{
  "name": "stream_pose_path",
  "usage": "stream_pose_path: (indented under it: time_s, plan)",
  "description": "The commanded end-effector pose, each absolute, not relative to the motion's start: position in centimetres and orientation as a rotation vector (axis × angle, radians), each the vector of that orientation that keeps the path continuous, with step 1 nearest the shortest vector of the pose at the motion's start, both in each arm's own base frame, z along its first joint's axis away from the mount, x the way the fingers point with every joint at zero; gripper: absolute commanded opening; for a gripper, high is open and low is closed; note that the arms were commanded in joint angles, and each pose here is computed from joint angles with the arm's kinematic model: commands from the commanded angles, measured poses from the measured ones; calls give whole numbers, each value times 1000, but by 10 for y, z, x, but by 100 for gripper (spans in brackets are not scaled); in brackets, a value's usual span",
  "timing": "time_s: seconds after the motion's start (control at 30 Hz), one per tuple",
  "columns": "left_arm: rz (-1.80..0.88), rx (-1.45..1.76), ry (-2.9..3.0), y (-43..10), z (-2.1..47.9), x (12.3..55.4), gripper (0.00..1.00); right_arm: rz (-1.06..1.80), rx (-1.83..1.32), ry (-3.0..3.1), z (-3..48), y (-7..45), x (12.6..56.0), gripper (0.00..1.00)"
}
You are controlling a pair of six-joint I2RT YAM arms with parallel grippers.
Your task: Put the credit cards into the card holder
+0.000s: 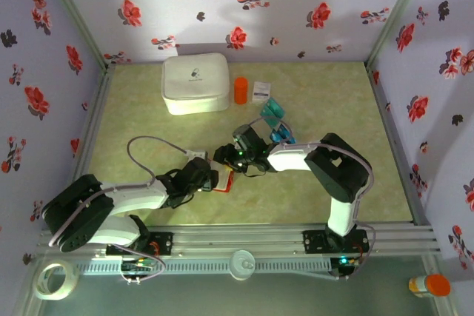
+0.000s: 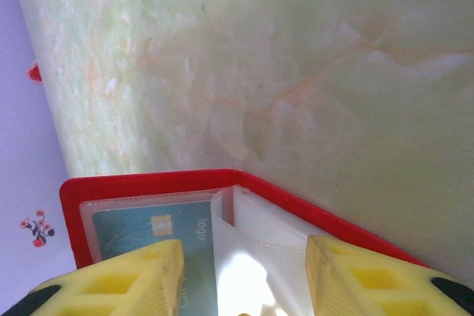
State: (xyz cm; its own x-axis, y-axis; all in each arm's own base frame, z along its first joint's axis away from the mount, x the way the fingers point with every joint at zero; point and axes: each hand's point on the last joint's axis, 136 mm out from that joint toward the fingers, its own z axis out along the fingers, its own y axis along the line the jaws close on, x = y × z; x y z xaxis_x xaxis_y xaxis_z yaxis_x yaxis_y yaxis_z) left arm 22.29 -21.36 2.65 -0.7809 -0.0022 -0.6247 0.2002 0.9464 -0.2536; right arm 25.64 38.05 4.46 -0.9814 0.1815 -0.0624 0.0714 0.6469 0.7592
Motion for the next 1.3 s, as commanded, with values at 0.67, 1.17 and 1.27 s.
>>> stream_pose_path:
  time_s: [0.67,1.17,1.27]
  plan:
    - [-447,51,2279,-187,89,232,99,1442,200,2675,74,409,256,44]
    - [-424,-198,2179,-132,123,241,100,1440,146,2716,68,451,254,48]
    - [-417,-212,2185,-128,118,240,100,1443,153,2725,60,460,256,48]
